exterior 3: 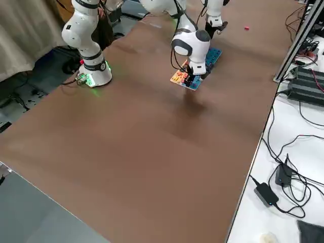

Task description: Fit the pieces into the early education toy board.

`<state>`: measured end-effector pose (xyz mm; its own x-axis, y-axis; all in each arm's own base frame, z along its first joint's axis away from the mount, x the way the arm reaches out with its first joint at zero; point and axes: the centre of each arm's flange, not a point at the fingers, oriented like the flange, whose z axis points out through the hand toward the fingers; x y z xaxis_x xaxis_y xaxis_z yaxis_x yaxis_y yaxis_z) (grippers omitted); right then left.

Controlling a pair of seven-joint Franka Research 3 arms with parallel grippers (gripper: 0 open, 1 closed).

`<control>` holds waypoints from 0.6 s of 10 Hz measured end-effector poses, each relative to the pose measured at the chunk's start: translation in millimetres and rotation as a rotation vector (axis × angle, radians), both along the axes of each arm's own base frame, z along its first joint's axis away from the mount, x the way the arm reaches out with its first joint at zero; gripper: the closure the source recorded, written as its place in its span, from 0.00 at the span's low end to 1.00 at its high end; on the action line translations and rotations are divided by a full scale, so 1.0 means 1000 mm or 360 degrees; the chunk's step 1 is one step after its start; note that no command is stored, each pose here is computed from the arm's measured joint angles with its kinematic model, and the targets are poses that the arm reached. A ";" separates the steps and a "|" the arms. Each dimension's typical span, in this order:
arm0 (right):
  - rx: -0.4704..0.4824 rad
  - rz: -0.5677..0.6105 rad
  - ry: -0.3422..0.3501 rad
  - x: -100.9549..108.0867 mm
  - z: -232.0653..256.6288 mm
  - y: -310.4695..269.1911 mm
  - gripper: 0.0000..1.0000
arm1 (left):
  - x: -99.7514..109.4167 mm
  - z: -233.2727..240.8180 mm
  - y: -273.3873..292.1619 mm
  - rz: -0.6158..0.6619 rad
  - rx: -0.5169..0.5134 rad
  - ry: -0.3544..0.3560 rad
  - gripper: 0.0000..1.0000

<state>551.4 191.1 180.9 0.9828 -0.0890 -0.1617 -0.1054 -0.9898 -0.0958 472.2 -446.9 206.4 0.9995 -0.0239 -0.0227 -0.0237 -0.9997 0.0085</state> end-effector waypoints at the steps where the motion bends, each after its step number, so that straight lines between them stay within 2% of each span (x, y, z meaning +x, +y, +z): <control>1: 0.0000 0.0000 0.0004 0.000 0.001 0.000 0.35 | 0.003 0.009 0.005 0.0012 0.0020 0.0008 0.75; 3: 0.0012 0.0003 0.0029 0.003 0.024 -0.001 0.33 | 0.015 0.024 0.024 0.0059 0.0052 0.0020 0.73; 5: 0.0039 -0.0034 -0.0013 0.017 0.100 -0.030 0.30 | 0.041 0.035 0.064 0.0105 0.0065 0.0023 0.65; 6: -0.0004 -0.0013 -0.0075 0.022 0.146 -0.061 0.26 | 0.056 0.041 0.089 0.0132 0.0077 0.0031 0.63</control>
<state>573.4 130.0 327.1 0.9885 -0.0975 -0.1152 -0.1090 -0.9892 -0.0982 528.1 -357.8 247.1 0.9973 0.0604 -0.0416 0.0587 -0.9975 -0.0399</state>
